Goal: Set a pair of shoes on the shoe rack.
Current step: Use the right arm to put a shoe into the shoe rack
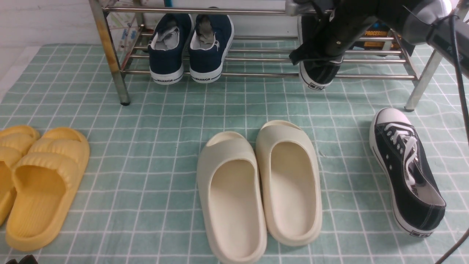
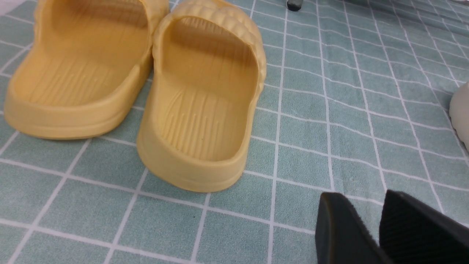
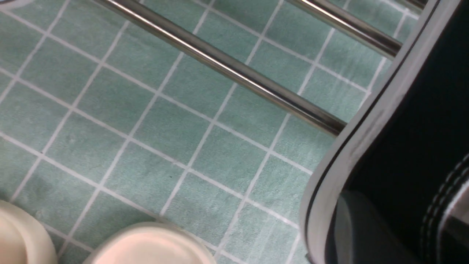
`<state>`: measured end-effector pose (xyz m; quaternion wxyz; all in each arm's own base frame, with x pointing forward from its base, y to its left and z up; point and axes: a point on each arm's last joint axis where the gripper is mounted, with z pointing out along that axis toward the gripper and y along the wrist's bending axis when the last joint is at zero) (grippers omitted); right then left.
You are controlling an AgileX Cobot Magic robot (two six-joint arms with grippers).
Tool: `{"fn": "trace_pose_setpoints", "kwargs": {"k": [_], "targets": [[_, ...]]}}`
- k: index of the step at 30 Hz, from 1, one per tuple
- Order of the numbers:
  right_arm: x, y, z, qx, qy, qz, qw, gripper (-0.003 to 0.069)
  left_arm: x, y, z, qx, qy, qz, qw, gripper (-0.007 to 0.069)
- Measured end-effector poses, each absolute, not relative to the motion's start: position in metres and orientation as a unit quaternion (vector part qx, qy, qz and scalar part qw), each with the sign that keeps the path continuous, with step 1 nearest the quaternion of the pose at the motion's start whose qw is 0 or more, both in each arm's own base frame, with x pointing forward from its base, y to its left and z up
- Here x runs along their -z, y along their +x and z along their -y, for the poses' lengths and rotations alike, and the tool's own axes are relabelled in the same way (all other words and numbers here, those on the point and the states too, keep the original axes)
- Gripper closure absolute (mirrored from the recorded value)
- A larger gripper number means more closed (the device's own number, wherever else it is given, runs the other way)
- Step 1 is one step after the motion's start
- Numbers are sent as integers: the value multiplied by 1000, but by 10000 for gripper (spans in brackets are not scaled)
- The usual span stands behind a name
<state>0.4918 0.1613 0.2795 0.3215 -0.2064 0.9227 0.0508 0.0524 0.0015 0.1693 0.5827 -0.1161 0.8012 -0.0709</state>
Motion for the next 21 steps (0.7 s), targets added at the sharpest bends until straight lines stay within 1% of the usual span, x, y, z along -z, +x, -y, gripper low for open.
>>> {"fn": "trace_pose_setpoints", "kwargs": {"k": [1, 4, 5, 6, 9, 15, 21], "targets": [[-279, 492, -161, -51, -206, -923, 322, 503, -169, 52, -1, 71, -116, -801, 583, 434], [-279, 492, -161, -48, -207, -923, 321, 427, -169, 52, -1, 71, -116, -801, 583, 433], [-279, 492, -161, -47, -207, -923, 322, 423, -169, 52, -1, 71, -116, -801, 583, 433], [-280, 493, -161, -47, -206, -921, 328, 394, -169, 52, -1, 71, -116, -801, 583, 431], [-282, 493, -161, -47, -207, -920, 330, 361, -169, 52, -1, 71, -116, -801, 583, 428], [-286, 486, -159, -45, -209, -928, 305, 351, -169, 52, -1, 71, -116, -801, 583, 421], [-309, 470, -154, -42, -212, -934, 286, 350, -169, 52, -1, 71, -116, -801, 583, 418]]}}
